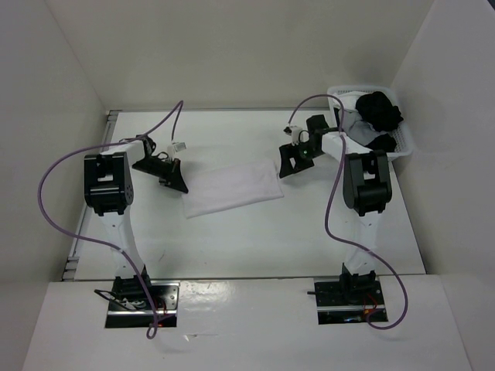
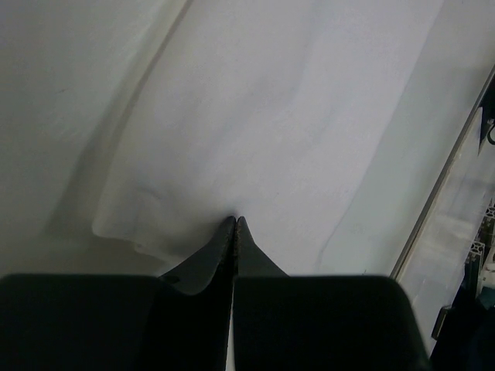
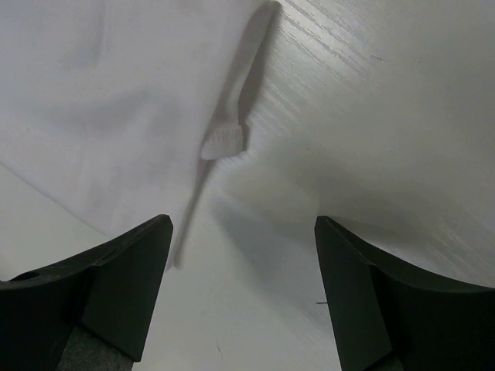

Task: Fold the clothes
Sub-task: Fold the tank top

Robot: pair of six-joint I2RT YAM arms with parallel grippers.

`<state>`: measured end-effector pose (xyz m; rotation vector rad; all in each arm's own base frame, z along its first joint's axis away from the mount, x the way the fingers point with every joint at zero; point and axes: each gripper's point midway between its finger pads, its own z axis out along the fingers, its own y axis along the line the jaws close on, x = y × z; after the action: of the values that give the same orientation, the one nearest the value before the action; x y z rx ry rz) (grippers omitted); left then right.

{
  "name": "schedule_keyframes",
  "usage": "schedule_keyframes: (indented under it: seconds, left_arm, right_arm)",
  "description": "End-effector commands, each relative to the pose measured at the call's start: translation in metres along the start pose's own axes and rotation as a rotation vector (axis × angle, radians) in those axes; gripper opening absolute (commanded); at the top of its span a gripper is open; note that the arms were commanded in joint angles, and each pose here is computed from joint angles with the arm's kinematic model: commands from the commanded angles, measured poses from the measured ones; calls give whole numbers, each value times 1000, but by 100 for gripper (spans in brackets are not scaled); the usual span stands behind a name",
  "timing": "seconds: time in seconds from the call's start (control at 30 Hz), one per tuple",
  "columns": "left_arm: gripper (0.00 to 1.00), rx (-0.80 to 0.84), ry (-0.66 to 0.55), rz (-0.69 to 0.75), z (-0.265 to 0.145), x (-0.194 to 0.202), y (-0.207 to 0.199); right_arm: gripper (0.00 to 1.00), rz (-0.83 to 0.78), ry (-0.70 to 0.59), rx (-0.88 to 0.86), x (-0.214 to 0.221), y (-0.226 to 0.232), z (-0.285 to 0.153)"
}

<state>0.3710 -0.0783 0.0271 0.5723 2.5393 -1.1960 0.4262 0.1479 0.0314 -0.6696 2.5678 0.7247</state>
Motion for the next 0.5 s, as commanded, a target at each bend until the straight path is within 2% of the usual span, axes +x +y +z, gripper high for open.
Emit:
schedule_keyframes:
  seconds: [0.0, 0.3, 0.47]
  left_arm:
    - [0, 35, -33, 40, 1, -8, 3]
    - [0, 33, -3, 20, 8, 4, 8]
    - [0, 22, -4, 14, 5, 5, 12]
  right_arm:
    - [83, -8, 19, -32, 1, -3, 9]
    - [83, 35, 71, -120, 8, -10, 43]
    - [83, 51, 119, -152, 25, 5, 54]
